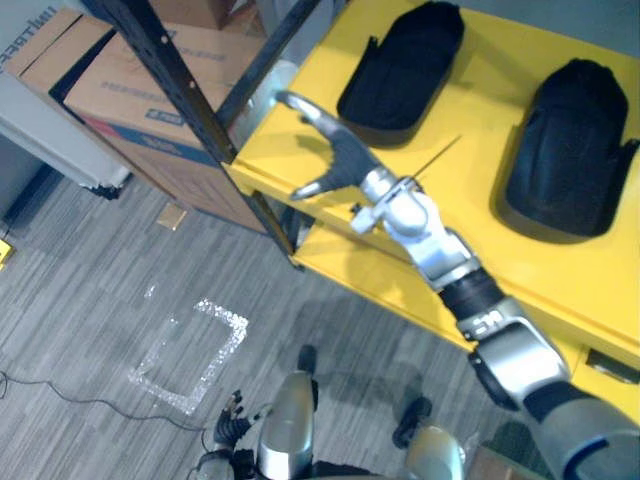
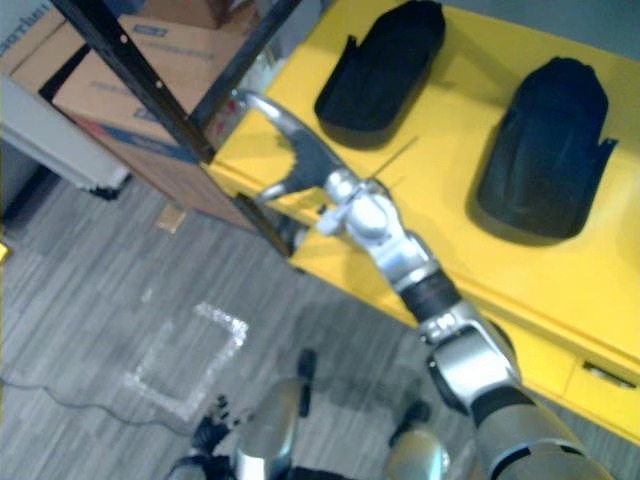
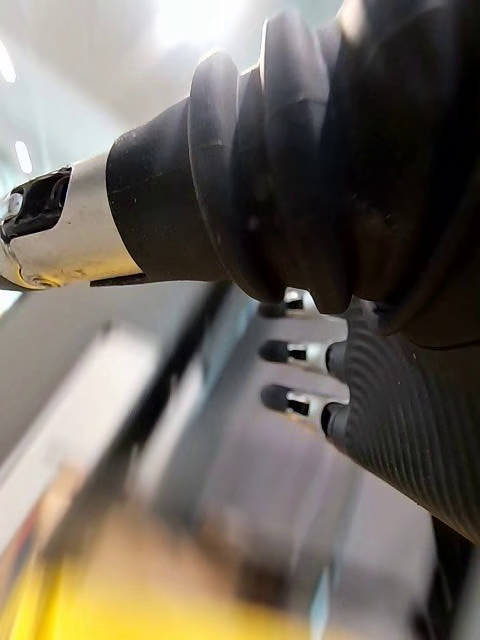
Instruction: Walk over and take plastic housings, then place them on the shelf
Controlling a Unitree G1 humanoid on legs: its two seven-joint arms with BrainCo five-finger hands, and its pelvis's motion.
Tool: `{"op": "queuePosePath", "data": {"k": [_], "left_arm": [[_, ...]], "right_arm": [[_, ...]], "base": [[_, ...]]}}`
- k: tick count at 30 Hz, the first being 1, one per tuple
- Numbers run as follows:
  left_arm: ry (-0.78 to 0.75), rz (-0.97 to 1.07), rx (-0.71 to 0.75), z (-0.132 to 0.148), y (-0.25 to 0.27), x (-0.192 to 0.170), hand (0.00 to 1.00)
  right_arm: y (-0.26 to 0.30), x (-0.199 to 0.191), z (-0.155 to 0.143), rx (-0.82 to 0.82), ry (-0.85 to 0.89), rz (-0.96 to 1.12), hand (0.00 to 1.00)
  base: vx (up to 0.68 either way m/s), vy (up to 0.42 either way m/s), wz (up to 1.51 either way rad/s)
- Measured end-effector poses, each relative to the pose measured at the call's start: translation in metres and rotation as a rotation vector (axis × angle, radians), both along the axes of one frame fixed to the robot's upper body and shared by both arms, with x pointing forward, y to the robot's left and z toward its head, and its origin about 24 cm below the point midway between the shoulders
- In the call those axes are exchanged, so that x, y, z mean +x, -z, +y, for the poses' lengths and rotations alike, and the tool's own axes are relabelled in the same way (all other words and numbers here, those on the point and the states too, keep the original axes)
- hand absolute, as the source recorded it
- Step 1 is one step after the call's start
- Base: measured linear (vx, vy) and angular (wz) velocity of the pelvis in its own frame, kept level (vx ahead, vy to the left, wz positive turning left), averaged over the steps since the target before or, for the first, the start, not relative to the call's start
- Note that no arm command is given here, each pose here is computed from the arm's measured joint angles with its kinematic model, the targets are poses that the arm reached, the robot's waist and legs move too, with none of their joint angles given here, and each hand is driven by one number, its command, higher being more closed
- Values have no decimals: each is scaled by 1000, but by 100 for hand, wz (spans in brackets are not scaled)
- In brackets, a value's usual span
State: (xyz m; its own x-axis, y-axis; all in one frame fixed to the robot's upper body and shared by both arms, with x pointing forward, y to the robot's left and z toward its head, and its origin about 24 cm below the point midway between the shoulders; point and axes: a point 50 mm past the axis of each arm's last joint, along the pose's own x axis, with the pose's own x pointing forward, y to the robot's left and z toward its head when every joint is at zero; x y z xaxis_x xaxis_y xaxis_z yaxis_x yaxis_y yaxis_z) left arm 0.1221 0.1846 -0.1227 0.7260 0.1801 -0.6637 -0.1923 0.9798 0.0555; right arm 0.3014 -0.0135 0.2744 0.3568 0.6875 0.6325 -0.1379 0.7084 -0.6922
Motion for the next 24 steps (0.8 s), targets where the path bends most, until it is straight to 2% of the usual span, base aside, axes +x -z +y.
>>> {"op": "queuePosePath", "data": {"k": [6,12,17,24], "left_arm": [[-1,2,1,1,0,0,0],[2,-2,3,2,-1,0,0],[4,-12,1,2,-2,2,0],[-9,-9,-16,1,-2,2,0]], "right_arm": [[-2,15,-16,44,173,-9,0],[27,58,-33,-128,419,141,0],[29,80,-46,-241,574,162,0],[5,95,-78,-193,769,119,0]], "base": [[-43,-1,-5],[-6,0,-2],[0,0,0],[-18,-8,8]]}}
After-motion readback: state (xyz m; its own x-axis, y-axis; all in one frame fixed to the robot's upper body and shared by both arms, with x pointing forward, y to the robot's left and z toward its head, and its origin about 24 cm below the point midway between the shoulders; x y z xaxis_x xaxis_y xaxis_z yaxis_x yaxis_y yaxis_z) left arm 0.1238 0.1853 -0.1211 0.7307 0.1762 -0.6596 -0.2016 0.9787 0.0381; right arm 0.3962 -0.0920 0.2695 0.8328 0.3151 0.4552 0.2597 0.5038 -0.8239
